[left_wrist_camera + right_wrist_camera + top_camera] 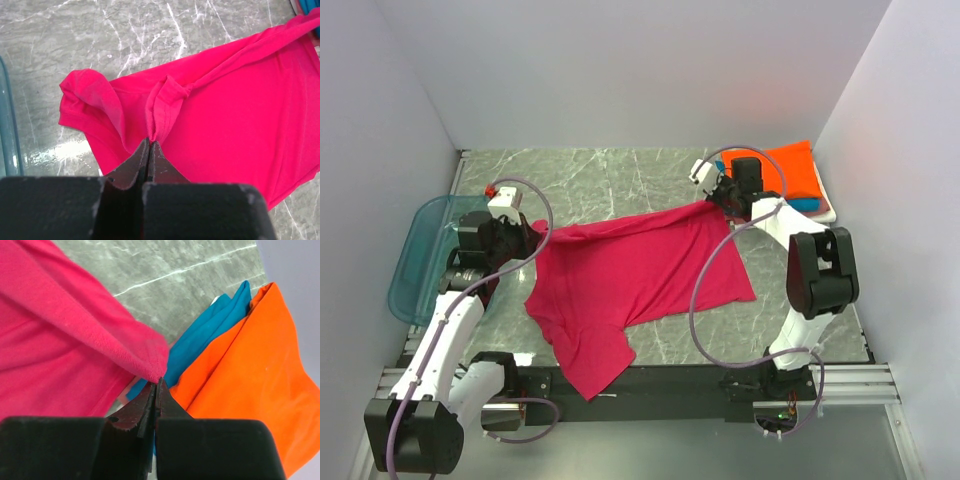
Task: Fold and stack the t-shirts
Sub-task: Fold the tshirt
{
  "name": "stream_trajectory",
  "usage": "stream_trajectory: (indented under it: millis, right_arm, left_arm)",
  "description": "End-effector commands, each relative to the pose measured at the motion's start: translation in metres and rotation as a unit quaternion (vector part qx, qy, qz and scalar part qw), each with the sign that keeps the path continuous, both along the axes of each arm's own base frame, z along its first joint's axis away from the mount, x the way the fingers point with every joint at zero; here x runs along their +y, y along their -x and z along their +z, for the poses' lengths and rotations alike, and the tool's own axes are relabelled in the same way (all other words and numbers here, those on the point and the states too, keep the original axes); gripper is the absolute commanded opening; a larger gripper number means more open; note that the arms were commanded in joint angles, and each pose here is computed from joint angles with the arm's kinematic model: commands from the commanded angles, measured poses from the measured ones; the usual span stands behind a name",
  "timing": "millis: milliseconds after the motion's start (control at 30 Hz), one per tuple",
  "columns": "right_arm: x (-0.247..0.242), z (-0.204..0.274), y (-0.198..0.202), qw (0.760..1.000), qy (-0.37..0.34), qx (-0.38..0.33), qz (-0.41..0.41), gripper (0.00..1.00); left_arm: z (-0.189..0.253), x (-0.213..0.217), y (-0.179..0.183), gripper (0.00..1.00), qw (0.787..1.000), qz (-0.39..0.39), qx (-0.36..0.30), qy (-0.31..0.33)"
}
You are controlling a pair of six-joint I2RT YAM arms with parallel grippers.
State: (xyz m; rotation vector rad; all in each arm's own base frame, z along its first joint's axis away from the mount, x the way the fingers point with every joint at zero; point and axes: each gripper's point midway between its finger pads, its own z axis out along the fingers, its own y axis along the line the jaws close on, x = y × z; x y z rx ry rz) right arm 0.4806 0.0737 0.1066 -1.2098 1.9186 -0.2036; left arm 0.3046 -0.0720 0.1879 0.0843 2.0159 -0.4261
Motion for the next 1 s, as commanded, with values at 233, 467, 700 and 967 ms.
stream_trajectory:
  millis: [233, 467, 700, 967]
  right_arm:
    - [0.005, 0.012, -0.055, 0.998, 0.036, -0.048, -0.03, 0.0]
    - [0.003, 0.015, -0.052, 0.997, 0.041, -0.058, -0.029, 0.0]
    - [0.0, 0.009, -0.036, 0.998, 0.044, -0.049, -0.022, 0.0]
    - [-0.004, 0.004, -0.026, 0.998, 0.052, -0.037, -0.021, 0.0]
  left_arm:
    - [0.016, -0.006, -0.004, 0.01, 0.999, -0.019, -0.032, 0.002]
    - [0.019, -0.009, 0.006, 0.01, 0.999, -0.028, -0.033, 0.009]
    - [0.02, -0.014, 0.014, 0.01, 0.999, -0.04, -0.019, 0.019]
    - [0.007, -0.016, 0.016, 0.01, 0.999, -0.04, 0.007, 0.026]
